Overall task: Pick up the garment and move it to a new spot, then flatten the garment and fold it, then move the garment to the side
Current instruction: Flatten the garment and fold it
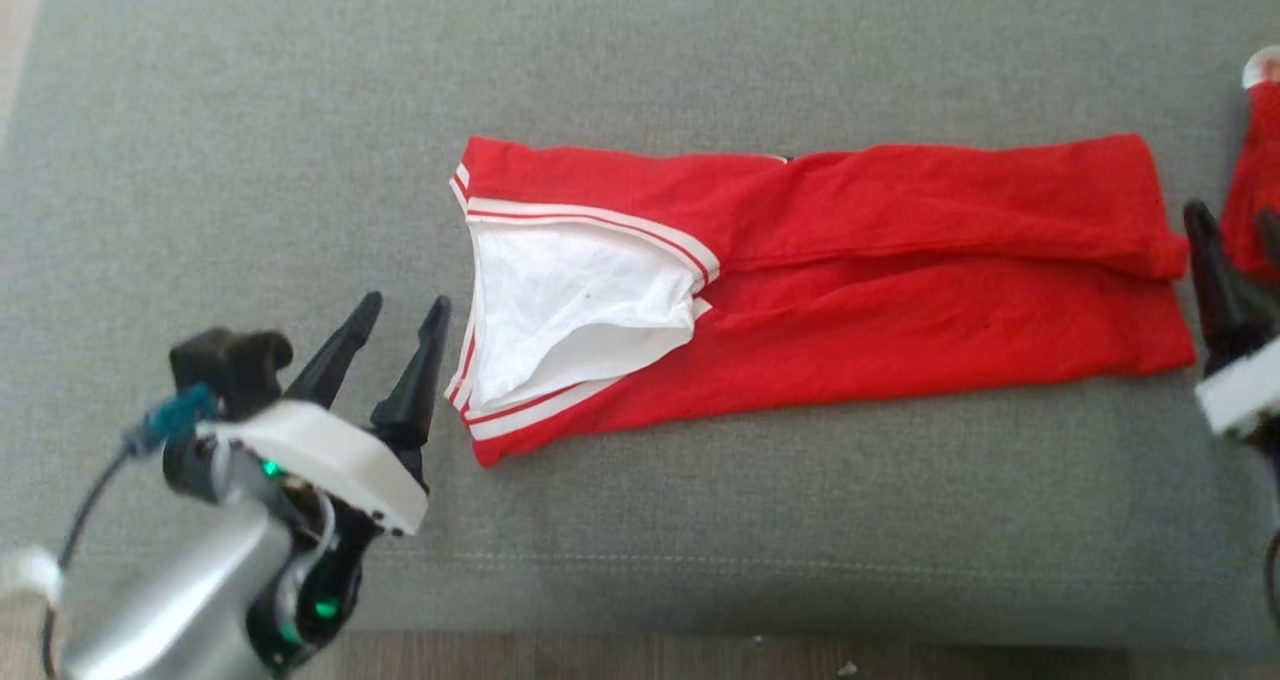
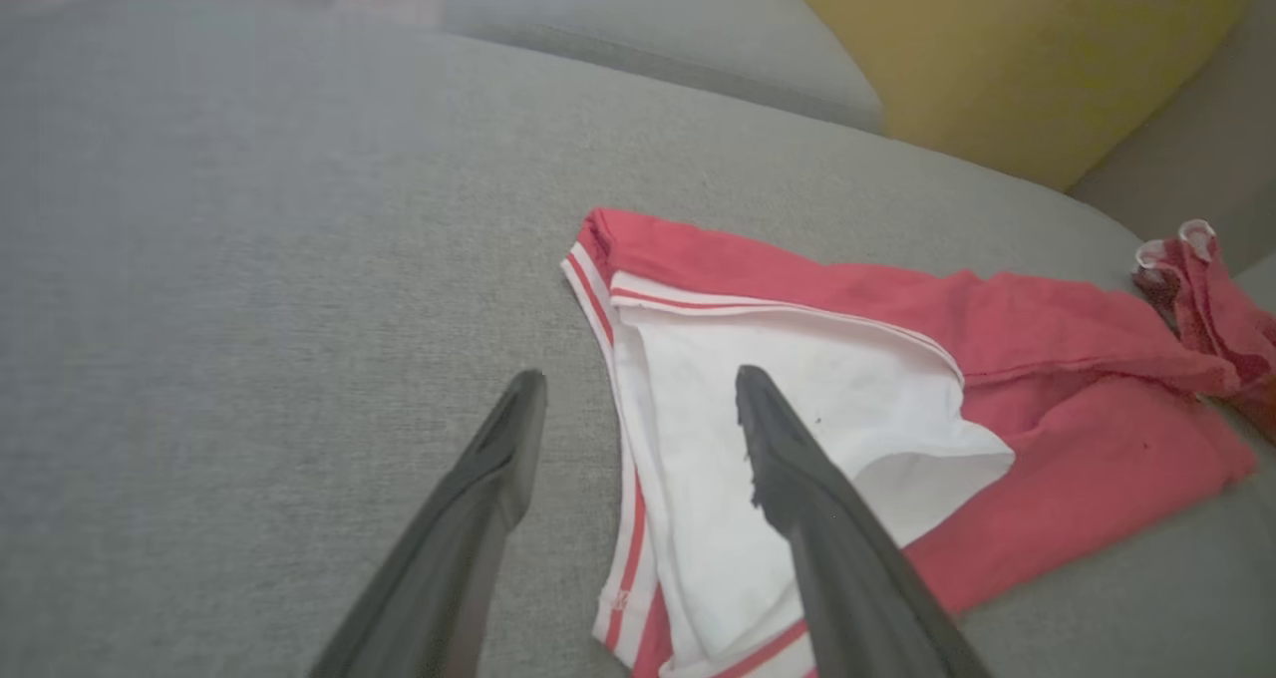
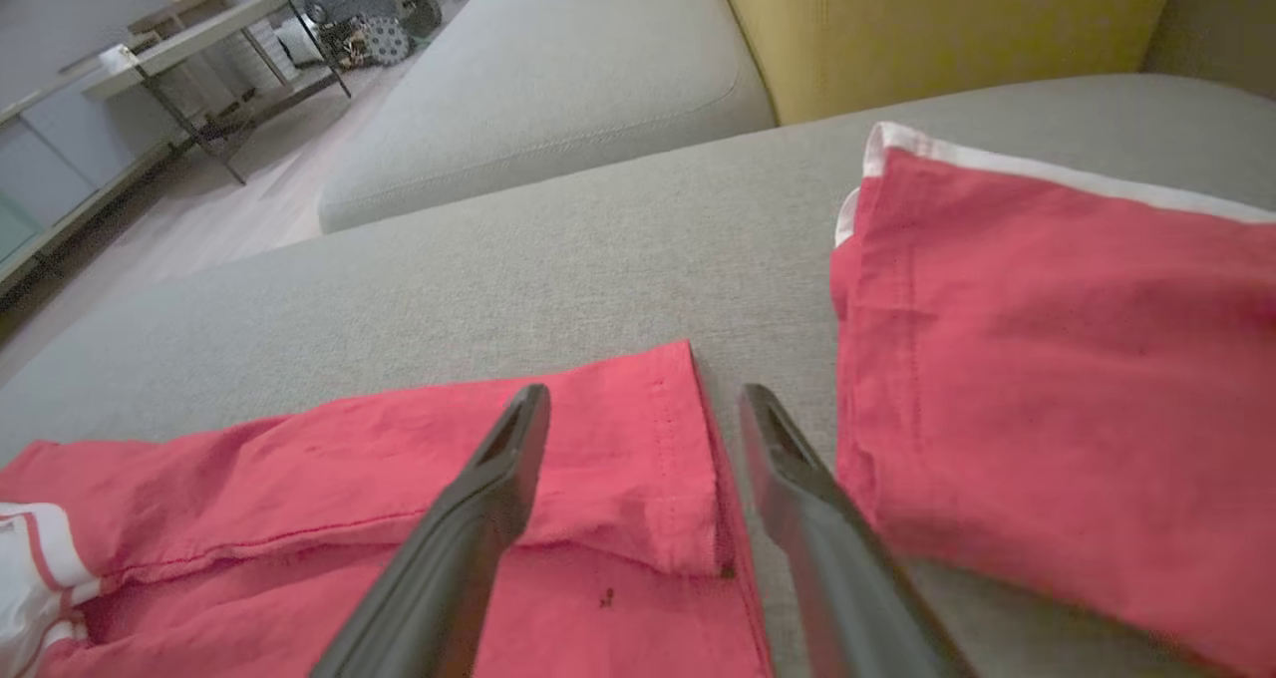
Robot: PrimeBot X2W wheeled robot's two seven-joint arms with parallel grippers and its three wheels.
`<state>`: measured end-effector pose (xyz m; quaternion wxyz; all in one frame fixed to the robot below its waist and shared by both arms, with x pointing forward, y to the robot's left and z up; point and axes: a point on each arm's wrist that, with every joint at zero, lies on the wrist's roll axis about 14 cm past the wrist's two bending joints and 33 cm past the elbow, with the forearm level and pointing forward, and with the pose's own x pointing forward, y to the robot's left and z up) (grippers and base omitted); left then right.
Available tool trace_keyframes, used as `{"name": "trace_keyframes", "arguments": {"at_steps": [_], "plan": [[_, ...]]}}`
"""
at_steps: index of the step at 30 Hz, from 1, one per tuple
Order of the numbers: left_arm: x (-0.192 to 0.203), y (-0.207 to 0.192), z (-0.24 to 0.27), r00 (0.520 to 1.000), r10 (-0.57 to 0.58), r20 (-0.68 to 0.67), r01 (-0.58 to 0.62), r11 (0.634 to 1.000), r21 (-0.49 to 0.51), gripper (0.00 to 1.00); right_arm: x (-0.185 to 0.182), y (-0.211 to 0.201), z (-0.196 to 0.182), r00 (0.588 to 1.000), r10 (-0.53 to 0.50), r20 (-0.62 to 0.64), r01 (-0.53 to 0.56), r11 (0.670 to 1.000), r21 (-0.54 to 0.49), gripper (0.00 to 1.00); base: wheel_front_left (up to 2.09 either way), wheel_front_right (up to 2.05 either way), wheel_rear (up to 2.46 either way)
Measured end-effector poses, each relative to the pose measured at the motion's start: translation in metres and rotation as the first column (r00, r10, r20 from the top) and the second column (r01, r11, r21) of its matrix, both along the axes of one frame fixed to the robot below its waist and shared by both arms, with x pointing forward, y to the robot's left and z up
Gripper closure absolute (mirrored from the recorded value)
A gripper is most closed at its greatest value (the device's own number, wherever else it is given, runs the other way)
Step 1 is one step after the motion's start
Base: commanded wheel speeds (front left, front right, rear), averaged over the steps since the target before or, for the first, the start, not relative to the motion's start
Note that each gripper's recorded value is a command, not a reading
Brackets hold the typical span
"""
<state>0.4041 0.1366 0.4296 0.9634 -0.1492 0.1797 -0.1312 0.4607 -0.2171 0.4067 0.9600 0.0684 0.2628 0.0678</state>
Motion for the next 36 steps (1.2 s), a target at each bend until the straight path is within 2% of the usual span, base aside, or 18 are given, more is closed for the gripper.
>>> {"name": "trace_keyframes", "arguments": {"at_steps": [4,8,12,17,23,27,32,33,34,35,36], "plan": [[-0.007,0.007,0.024,0.986,0.106,0.132,-0.113,0.992,0.048,0.0,-0.016,0.006,0.0,0.998,-0.044,0.045,0.042,0.999,0.034,0.0,0.0,0.0,0.0],[-0.02,0.003,0.041,0.96,0.144,0.238,-0.171,0.981,0.096,0.0,-0.023,0.007,-0.009,0.996,-0.085,0.033,0.083,0.995,0.052,0.0,0.0,0.0,0.0],[-0.033,0.002,0.044,0.944,0.158,0.288,-0.209,0.965,0.155,0.0,-0.022,-0.001,-0.02,0.991,-0.13,0.002,0.13,0.991,0.041,0.0,0.0,0.0,0.0],[-0.042,-0.007,0.051,0.931,0.133,0.34,-0.212,0.955,0.206,0.0,-0.007,-0.01,-0.031,0.987,-0.15,-0.065,0.148,0.989,-0.022,0.0,0.0,0.0,0.0],[-0.043,-0.008,0.058,0.914,0.117,0.387,-0.23,0.938,0.259,0.0,0.012,-0.006,-0.04,0.984,-0.096,-0.152,0.071,0.985,-0.159,0.0,0.0,0.0,0.0],[-0.045,-0.006,0.056,0.91,0.079,0.407,-0.229,0.914,0.334,0.0,0.004,-0.011,-0.059,0.96,-0.088,-0.264,0.02,0.968,-0.248,0.0,0.0,0.0,0.0],[-0.046,-0.006,0.059,0.902,0.072,0.425,-0.239,0.904,0.354,0.0,-0.003,-0.008,-0.064,0.932,-0.092,-0.35,0.002,0.969,-0.247,0.0,0.0,0.0,0.0],[-0.046,-0.006,0.06,0.901,0.071,0.427,-0.239,0.903,0.356,0.0,-0.004,-0.007,-0.064,0.929,-0.091,-0.359,0.003,0.971,-0.24,0.09,0.0,0.0,0.0],[-0.046,-0.007,0.06,0.9,0.068,0.43,-0.239,0.903,0.357,0.0,-0.005,-0.004,-0.063,0.927,-0.091,-0.363,0.006,0.974,-0.227,0.5,0.0,0.0,0.0],[-0.047,-0.008,0.061,0.9,0.066,0.432,-0.238,0.903,0.357,0.0,-0.006,-0.003,-0.063,0.925,-0.09,-0.369,0.011,0.977,-0.211,1.0,0.0,0.0,0.0],[-0.047,-0.009,0.061,0.899,0.065,0.433,-0.237,0.904,0.355,0.0,-0.008,-0.001,-0.063,0.925,-0.087,-0.371,0.011,0.979,-0.202,1.0,0.0,0.0,0.0]]}}
